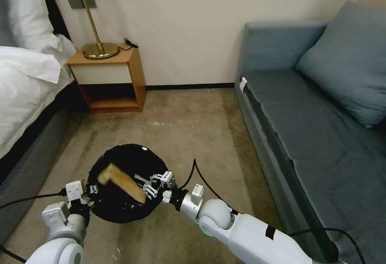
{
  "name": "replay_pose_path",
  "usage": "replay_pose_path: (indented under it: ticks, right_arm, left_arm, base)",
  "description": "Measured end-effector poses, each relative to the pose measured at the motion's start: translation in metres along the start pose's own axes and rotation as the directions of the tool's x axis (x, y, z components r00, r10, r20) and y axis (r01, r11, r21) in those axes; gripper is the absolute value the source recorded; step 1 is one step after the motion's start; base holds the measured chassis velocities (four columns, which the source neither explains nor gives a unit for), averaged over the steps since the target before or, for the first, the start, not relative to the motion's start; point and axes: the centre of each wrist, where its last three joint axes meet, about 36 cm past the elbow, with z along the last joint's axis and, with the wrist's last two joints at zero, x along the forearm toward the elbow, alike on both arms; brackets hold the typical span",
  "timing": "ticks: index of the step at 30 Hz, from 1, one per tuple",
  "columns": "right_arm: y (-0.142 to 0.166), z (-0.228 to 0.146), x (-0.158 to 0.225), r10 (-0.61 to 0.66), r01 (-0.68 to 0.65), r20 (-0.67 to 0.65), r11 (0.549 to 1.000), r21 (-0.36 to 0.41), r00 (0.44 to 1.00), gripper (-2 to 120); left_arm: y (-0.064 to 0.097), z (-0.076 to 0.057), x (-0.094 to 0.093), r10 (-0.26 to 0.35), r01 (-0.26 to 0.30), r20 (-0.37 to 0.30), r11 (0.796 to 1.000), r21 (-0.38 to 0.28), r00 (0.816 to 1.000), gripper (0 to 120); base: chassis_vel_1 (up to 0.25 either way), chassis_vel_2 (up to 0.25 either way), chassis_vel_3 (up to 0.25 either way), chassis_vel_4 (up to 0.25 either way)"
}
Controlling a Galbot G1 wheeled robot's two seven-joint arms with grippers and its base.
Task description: Pick up the trash bin, then pick up the garbage on the floor and place it into the trash bin.
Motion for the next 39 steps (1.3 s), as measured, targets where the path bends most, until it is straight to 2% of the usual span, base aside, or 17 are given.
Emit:
replay_pose_path:
  ticks: [4, 5, 9, 10, 13, 15, 19, 20, 21, 22, 23, 24, 25, 26, 28, 33, 39]
  right_arm:
    - [-0.003, -0.013, -0.005, 0.011, -0.011, 0.044, 1.0, 0.016, 0.999, 59]
    - [-0.003, -0.013, -0.005, 0.011, -0.011, 0.044, 1.0, 0.016, 0.999, 59]
    - [-0.019, -0.055, -0.006, 0.116, -0.12, 0.159, 0.993, 0.016, 0.98, 78]
    - [-0.019, -0.055, -0.006, 0.116, -0.12, 0.159, 0.993, 0.016, 0.98, 78]
    - [-0.031, -0.08, 0.007, 0.273, -0.279, 0.198, 0.96, 0.002, 0.941, 91]
    - [-0.034, -0.084, 0.013, 0.31, -0.316, 0.204, 0.949, 0.001, 0.929, 94]
    - [-0.04, -0.092, 0.045, 0.422, -0.453, 0.247, 0.887, 0.083, 0.872, 100]
    - [-0.04, -0.092, 0.045, 0.422, -0.453, 0.247, 0.887, 0.083, 0.872, 100]
    - [-0.043, -0.095, 0.052, 0.448, -0.489, 0.269, 0.865, 0.109, 0.853, 100]
    - [-0.045, -0.098, 0.06, 0.483, -0.534, 0.295, 0.836, 0.122, 0.824, 100]
    - [-0.046, -0.101, 0.064, 0.509, -0.564, 0.312, 0.818, 0.117, 0.802, 100]
    - [-0.045, -0.106, 0.071, 0.55, -0.608, 0.334, 0.788, 0.097, 0.766, 100]
    - [-0.045, -0.106, 0.071, 0.55, -0.608, 0.334, 0.788, 0.097, 0.766, 100]
    - [-0.043, -0.109, 0.078, 0.582, -0.641, 0.347, 0.763, 0.08, 0.736, 100]
    - [-0.037, -0.112, 0.089, 0.619, -0.681, 0.361, 0.729, 0.065, 0.698, 100]
    - [-0.024, -0.111, 0.108, 0.655, -0.719, 0.368, 0.693, 0.054, 0.66, 100]
    - [-0.011, -0.11, 0.12, 0.688, -0.747, 0.368, 0.664, 0.027, 0.625, 100]
  left_arm:
    - [0.003, 0.001, -0.004, -0.006, 0.006, -0.002, 1.0, -0.004, 1.0, 3]
    - [0.003, 0.001, -0.004, -0.006, 0.006, -0.002, 1.0, -0.004, 1.0, 3]
    - [0.011, -0.003, -0.009, -0.018, 0.018, 0.007, 1.0, 0.012, 1.0, 3]
    - [0.011, -0.003, -0.009, -0.018, 0.018, 0.007, 1.0, 0.012, 1.0, 3]
    - [0.013, -0.007, -0.018, -0.035, 0.033, 0.021, 0.996, 0.082, 0.999, 3]
    - [0.014, -0.008, -0.02, -0.048, 0.046, 0.02, 0.992, 0.114, 0.999, 3]
    - [0.02, -0.009, -0.028, -0.114, 0.12, -0.038, 0.944, 0.308, 0.993, 3]
    - [0.02, -0.009, -0.028, -0.114, 0.12, -0.038, 0.944, 0.308, 0.993, 3]
    - [0.021, -0.008, -0.031, -0.117, 0.132, -0.063, 0.924, 0.358, 0.991, 3]
    - [0.023, -0.008, -0.035, -0.113, 0.149, -0.108, 0.892, 0.426, 0.988, 3]
    - [0.024, -0.008, -0.037, -0.109, 0.159, -0.135, 0.874, 0.459, 0.985, 3]
    - [0.025, -0.008, -0.041, -0.1, 0.183, -0.186, 0.841, 0.509, 0.977, 3]
    - [0.025, -0.008, -0.041, -0.1, 0.183, -0.186, 0.841, 0.509, 0.977, 3]
    - [0.027, -0.006, -0.043, -0.093, 0.205, -0.228, 0.817, 0.538, 0.969, 3]
    - [0.032, 0.002, -0.046, -0.09, 0.237, -0.278, 0.794, 0.56, 0.956, 3]
    - [0.044, 0.016, -0.055, -0.107, 0.284, -0.328, 0.776, 0.562, 0.939, 3]
    - [0.052, 0.023, -0.069, -0.12, 0.309, -0.347, 0.765, 0.564, 0.93, 3]
  base:
    - [0.0, 0.0, 0.0, 0.0]
    - [0.0, 0.0, 0.0, 0.0]
    - [0.0, 0.0, 0.0, 0.0]
    - [0.0, 0.0, 0.0, 0.0]
    - [0.0, 0.0, 0.0, 0.0]
    - [0.0, 0.0, 0.0, 0.0]
    - [0.0, 0.0, 0.0, 0.0]
    - [0.0, 0.0, 0.0, 0.0]
    - [0.0, 0.0, 0.0, 0.0]
    - [0.0, 0.0, 0.0, 0.0]
    - [0.0, 0.0, 0.0, 0.0]
    - [0.0, 0.0, 0.0, 0.0]
    - [0.0, 0.0, 0.0, 0.0]
    - [0.0, 0.0, 0.0, 0.0]
    - [0.0, 0.0, 0.0, 0.0]
    - [0.0, 0.0, 0.0, 0.0]
    - [0.0, 0.0, 0.0, 0.0]
